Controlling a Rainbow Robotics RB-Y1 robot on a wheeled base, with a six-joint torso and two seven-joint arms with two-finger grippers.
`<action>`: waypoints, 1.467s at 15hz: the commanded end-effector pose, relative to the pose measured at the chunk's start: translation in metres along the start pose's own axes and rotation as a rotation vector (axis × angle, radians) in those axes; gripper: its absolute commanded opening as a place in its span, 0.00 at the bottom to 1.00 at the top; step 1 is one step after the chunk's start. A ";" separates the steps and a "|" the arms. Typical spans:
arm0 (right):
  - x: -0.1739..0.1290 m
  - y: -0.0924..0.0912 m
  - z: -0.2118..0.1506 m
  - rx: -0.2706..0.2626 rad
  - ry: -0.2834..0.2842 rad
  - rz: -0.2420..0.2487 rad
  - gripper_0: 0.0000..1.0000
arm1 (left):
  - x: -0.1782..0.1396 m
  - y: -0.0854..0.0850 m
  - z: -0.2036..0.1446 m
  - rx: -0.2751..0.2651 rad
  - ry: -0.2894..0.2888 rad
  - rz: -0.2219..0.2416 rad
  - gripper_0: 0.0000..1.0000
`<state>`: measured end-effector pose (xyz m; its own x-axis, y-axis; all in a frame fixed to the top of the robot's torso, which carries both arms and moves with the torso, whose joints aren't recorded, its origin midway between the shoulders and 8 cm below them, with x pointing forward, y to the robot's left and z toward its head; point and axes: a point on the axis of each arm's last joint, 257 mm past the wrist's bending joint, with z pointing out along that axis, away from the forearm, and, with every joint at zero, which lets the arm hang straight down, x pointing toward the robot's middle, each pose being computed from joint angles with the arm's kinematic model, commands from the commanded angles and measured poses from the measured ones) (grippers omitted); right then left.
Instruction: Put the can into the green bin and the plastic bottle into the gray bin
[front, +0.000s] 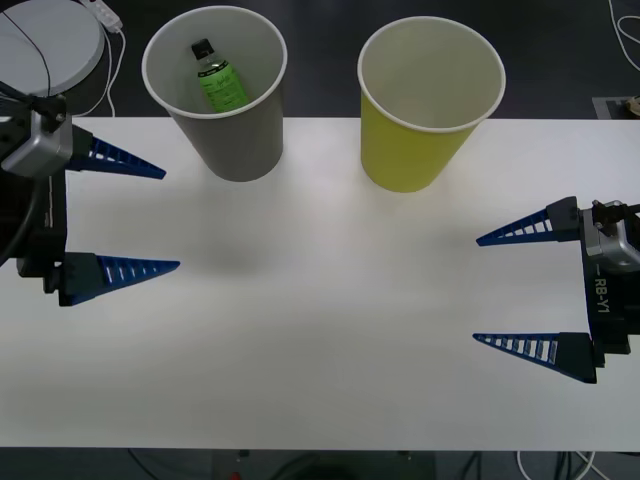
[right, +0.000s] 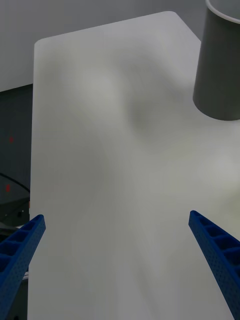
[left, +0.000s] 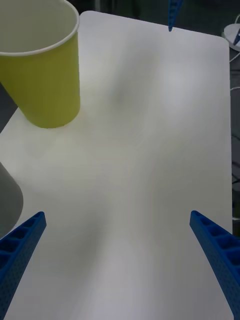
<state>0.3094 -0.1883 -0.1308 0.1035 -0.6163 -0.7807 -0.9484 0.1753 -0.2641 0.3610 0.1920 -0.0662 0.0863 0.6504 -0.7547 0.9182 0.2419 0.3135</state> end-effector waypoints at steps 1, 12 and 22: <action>0.000 0.000 0.000 0.000 0.000 0.000 1.00 | 0.009 -0.009 -0.016 0.070 0.006 0.035 1.00; 0.000 0.000 0.000 0.000 0.000 0.000 1.00 | 0.041 -0.032 -0.034 0.073 0.044 0.136 1.00; 0.000 0.000 0.000 0.000 0.000 0.000 1.00 | 0.039 -0.037 -0.039 0.089 0.039 0.155 1.00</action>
<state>0.3094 -0.1883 -0.1308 0.1035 -0.6163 -0.7807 -0.9484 0.1753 -0.2641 0.3159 0.2374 -0.0862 0.2129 0.7074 -0.6740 0.9254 0.0753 0.3714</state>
